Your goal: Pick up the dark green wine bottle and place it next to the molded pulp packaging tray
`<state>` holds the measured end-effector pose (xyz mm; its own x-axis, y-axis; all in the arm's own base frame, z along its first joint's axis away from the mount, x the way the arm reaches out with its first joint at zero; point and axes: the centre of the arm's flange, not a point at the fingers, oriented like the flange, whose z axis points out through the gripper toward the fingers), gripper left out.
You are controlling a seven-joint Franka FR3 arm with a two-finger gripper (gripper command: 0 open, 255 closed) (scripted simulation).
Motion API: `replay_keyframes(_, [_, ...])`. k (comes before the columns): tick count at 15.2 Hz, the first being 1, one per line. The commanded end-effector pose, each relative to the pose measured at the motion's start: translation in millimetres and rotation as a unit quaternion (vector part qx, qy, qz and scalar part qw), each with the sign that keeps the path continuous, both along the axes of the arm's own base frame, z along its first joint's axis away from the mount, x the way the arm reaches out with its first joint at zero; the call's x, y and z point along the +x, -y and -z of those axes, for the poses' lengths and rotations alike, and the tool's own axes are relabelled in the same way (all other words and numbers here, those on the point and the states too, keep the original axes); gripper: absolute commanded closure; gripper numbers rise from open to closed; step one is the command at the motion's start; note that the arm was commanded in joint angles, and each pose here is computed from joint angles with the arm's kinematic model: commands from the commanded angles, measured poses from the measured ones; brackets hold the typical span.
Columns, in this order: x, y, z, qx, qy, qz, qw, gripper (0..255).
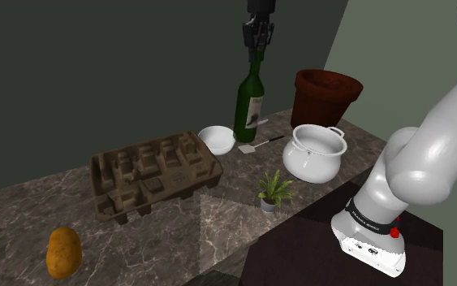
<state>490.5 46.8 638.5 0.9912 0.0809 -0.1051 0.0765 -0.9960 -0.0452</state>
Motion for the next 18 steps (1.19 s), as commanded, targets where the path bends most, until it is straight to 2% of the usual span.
replay_keyframes(1, [-9, -27, 0, 0.0, 0.0, 0.001, 1.0, 255])
replay_keyframes(18, [-62, -245, 0, 0.0, 0.0, 0.001, 1.0, 255])
